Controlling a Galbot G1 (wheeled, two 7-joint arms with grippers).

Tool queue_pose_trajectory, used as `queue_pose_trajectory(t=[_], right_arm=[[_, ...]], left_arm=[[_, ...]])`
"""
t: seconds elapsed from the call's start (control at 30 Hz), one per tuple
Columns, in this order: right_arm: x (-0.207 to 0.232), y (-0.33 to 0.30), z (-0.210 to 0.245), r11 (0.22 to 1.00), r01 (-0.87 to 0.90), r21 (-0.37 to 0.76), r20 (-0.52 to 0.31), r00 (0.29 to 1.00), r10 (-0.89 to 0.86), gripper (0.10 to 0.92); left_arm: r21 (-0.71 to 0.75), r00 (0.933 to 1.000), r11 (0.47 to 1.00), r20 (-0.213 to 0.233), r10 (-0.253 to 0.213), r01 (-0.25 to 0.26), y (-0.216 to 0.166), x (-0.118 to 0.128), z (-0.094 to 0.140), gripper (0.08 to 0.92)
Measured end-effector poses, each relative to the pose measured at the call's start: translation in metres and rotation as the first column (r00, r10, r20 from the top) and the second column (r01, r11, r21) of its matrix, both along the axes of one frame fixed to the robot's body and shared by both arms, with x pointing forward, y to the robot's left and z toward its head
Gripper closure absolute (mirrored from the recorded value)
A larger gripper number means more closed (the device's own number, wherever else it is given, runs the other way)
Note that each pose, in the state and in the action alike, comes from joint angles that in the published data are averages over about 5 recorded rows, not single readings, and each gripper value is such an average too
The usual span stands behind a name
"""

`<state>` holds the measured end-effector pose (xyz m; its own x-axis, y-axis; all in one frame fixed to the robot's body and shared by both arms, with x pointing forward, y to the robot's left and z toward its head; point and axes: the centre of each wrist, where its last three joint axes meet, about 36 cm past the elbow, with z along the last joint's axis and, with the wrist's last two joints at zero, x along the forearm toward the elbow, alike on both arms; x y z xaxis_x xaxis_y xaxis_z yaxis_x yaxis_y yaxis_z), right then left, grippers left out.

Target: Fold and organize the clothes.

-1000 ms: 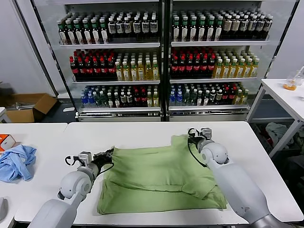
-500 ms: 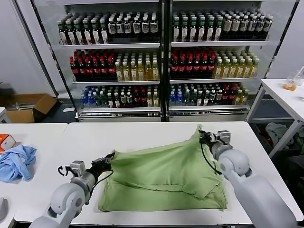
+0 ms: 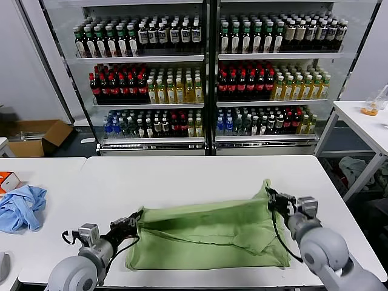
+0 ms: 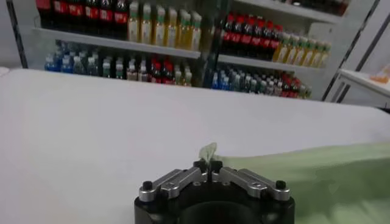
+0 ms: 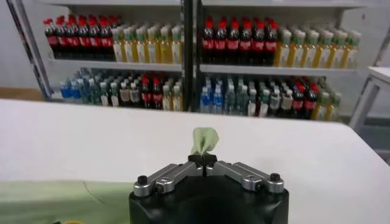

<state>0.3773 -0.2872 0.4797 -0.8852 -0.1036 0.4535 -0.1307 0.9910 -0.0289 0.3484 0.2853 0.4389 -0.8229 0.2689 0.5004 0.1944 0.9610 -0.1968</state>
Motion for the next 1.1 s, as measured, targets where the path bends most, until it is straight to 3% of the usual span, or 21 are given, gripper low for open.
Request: queue_pose_trajectory(t=[0.2,0.3,0.67,0.87,1.1], right_arm=[[-0.02,0.001,-0.01,1.0,0.016,-0.014,-0.04,0.999,-0.016,0.917],[-0.025,0.003,-0.013,1.0,0.015,-0.021,-0.049,0.999,-0.016,0.887],[-0.045,0.008,-0.011,1.0,-0.002,-0.026,-0.05,0.999,0.001,0.558],[-0.056,0.012,-0.012,1.0,-0.01,-0.021,-0.063,0.998,0.009,0.393],[-0.061,0.013,-0.012,1.0,-0.016,-0.022,-0.069,0.997,0.015,0.217]], left_arm=[[0.013,0.9998,1.0,-0.019,-0.004,0.004,-0.002,-0.007,-0.005,0.906],[0.026,0.9998,1.0,-0.021,-0.003,0.004,-0.005,-0.01,-0.007,0.854],[0.102,0.9976,0.993,0.042,0.054,-0.058,-0.028,-0.036,-0.014,0.526],[0.153,0.9887,0.979,0.086,0.123,-0.135,-0.043,-0.044,-0.025,0.362],[0.198,0.9805,0.961,0.086,0.177,-0.191,-0.056,-0.048,-0.045,0.192]])
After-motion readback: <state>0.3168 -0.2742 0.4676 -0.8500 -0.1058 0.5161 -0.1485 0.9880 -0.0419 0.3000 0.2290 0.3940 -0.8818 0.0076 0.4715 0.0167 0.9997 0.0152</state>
